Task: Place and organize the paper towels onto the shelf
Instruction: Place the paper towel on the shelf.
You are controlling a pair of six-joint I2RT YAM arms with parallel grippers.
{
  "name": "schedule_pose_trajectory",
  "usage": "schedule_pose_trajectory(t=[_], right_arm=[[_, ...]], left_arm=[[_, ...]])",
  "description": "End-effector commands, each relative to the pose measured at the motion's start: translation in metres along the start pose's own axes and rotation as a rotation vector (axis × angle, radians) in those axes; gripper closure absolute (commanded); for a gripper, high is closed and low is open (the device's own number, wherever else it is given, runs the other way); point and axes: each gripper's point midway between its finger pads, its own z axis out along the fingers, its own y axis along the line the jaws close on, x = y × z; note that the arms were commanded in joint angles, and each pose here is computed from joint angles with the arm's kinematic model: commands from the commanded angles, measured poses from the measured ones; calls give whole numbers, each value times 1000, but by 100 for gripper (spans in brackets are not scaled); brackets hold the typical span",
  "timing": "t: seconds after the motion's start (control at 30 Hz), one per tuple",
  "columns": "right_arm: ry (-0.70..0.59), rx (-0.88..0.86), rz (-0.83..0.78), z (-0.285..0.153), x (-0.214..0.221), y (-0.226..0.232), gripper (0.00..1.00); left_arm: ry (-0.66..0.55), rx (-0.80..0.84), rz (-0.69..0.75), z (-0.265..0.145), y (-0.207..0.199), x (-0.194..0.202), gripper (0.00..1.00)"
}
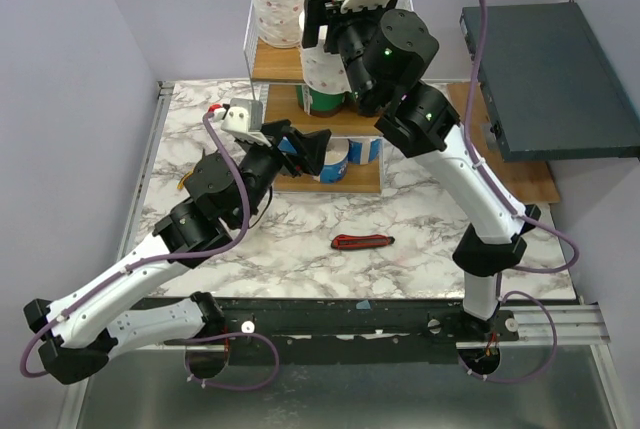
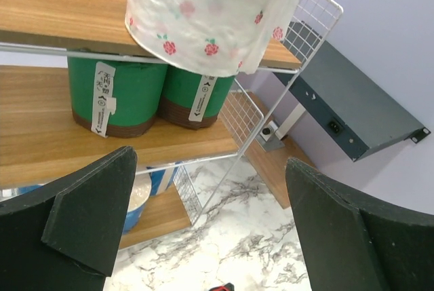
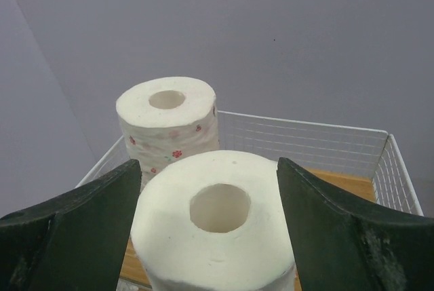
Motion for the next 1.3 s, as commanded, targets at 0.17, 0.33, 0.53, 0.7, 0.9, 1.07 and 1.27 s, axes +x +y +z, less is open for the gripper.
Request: schedule_pose_trajectory(t=[0.17, 0.33, 0.53, 0.7, 0.9, 1.07, 1.27], right_arm=[[-76, -96, 145, -28, -46, -9, 16], [-50, -147, 182, -57, -46, -14, 17], [32, -265, 221, -87, -27, 3, 45], [115, -394, 228, -104, 8, 36, 72], [194, -452, 196, -98, 55, 72, 82], [194, -400, 166, -80, 82, 81, 83], [163, -190, 107, -53, 105, 63, 84]], left_arm=[[-61, 38, -1, -2, -6, -30, 5], [-52, 8, 1, -16, 8, -25, 5], [-68, -61, 5, -46, 38, -22, 5], [-71, -144, 16, -75, 70, -13, 5], [-75, -268, 14, -113, 113, 3, 5], [-71, -342, -9, -139, 140, 19, 5], [-70, -384, -35, -157, 157, 31, 5]])
